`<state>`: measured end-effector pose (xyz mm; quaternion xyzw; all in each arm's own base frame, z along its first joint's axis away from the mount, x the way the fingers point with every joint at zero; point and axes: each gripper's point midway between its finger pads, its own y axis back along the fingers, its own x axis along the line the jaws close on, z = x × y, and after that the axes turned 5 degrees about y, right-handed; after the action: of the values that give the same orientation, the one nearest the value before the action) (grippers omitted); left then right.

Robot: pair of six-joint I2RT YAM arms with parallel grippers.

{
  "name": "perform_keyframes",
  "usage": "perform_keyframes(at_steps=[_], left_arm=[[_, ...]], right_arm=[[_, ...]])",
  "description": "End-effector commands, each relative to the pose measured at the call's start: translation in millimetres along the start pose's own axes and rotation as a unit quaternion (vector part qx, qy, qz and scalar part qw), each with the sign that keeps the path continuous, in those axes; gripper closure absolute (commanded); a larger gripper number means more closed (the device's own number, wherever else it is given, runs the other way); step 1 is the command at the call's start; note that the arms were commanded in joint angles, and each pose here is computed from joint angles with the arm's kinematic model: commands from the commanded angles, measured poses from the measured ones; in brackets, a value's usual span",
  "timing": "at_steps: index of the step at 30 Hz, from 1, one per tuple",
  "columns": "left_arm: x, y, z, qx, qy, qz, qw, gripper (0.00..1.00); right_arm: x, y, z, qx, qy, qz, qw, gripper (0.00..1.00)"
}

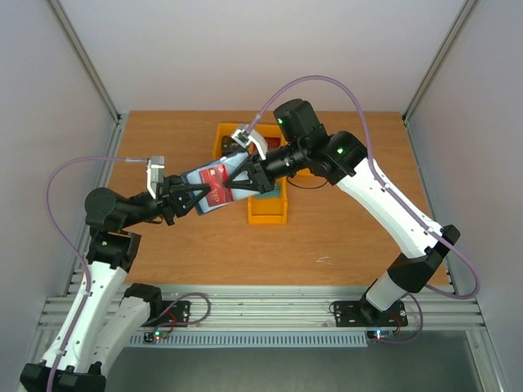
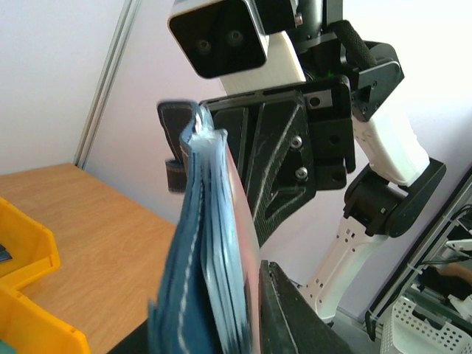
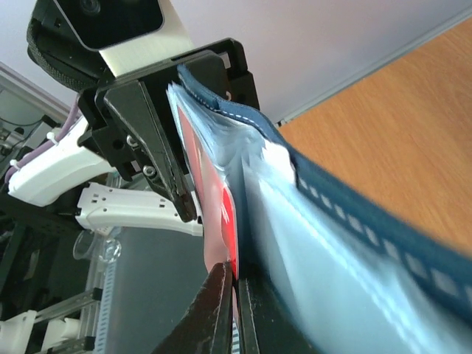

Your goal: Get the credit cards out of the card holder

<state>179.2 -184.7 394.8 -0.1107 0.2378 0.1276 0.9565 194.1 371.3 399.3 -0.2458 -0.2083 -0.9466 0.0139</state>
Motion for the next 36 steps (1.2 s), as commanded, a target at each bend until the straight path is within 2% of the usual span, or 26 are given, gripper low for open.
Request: perform_keyframes(at_steps=[1,6,8,11,12,17,24,28,31,36], left_arm=[[-20,1,-10,0.029,-0.037,-0.038,0.998,0.80],[-19,1,-10,0.030,-0.038,-0.035,0.998,0.75],[-19,1,-10,0.031,-0.038,-0.036,0.998,0.79],[-17,0,-10,0.032,-0.035,-0.036,0.998,0.96],[-18,0,-10,0.032,-0.035,-0.036,0.998,0.99],[-14,1,-11,0.033,-0.028,-0.024,0.999,1.00],[-4,0,-18,0.051,-0.011,-0.003,0.999,1.00],[31,3,-41,0.082,0.040,0.065,0.994,1.00],[70,12,-64,0.117,0.064,0.151,0.980,1.00],[136,40,-112,0.207,0.087,0.295,0.929,1.00]], right_arm=[[1,19,17,-0.037,0.025,-0.016,0.999,0.99],[-10,30,8,-0.024,0.017,-0.046,0.998,0.99],[-6,30,7,-0.023,0.014,-0.036,0.999,0.99],[-3,30,6,-0.020,0.010,-0.028,0.999,0.99],[-4,30,4,-0.019,0.011,-0.031,0.999,0.99],[-14,41,-8,-0.001,0.020,-0.068,0.998,0.99],[-45,59,-29,0.011,-0.011,-0.124,0.992,0.99],[-60,73,-36,0.011,-0.024,-0.157,0.987,0.99],[-77,85,-47,0.023,-0.043,-0.197,0.979,0.99],[-95,98,-63,0.040,-0.070,-0.245,0.966,0.99]])
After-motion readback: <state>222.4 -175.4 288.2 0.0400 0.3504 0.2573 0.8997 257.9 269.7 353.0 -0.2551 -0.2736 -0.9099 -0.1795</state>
